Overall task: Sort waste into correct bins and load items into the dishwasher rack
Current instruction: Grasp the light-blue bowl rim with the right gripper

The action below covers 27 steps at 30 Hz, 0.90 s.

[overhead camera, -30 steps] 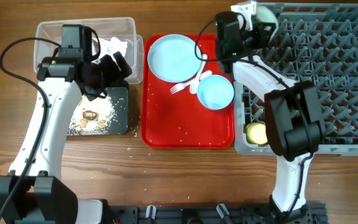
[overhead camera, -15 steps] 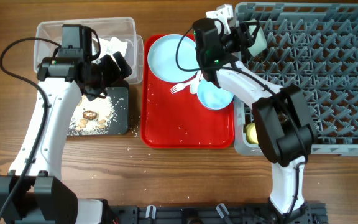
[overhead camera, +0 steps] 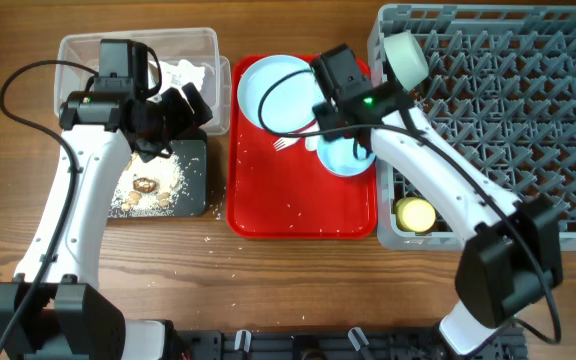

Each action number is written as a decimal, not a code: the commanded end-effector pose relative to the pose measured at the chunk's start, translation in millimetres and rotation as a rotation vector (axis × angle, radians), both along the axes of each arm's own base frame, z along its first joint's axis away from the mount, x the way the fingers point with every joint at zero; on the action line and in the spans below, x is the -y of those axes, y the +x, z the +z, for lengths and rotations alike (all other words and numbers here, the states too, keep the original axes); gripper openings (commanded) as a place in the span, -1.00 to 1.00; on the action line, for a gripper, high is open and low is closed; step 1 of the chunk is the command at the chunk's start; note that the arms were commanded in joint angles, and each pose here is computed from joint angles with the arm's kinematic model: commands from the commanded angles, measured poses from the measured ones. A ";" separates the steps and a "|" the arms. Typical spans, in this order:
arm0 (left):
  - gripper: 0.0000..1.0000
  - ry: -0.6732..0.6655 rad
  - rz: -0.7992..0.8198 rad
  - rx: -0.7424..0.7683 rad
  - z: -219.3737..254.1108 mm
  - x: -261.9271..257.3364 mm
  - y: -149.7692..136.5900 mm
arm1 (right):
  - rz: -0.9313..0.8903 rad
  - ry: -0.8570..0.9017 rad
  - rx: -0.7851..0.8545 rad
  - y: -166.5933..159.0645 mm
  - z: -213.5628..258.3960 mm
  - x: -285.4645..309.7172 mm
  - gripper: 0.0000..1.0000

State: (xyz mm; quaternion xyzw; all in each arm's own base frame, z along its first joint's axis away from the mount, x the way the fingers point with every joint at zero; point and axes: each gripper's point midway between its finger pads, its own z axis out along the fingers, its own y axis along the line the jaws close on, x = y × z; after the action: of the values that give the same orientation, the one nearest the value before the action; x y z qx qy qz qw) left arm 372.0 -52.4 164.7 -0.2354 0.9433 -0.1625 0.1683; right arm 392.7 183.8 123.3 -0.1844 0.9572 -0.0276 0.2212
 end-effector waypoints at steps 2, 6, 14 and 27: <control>1.00 -0.006 -0.006 0.042 14.2 -0.4 2.1 | -0.108 0.215 -0.231 -45.5 -7.5 -22.6 0.35; 1.00 -0.006 -0.006 0.042 14.2 -0.4 2.1 | -0.391 0.209 -0.292 -57.9 -15.6 -4.9 0.08; 1.00 -0.006 -0.006 0.042 14.1 -0.4 2.2 | -0.519 0.114 -0.202 -33.7 -68.9 12.4 -0.23; 1.00 -0.006 -0.006 0.043 14.2 -0.4 2.1 | -0.157 0.199 -0.404 -66.3 -86.1 -43.5 -0.35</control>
State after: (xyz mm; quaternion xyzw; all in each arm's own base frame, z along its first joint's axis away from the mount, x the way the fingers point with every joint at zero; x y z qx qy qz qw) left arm 371.9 -52.4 165.1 -0.2353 0.9432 -0.1627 0.1688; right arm 337.4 199.0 16.2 -0.0249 0.9985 0.0153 0.0461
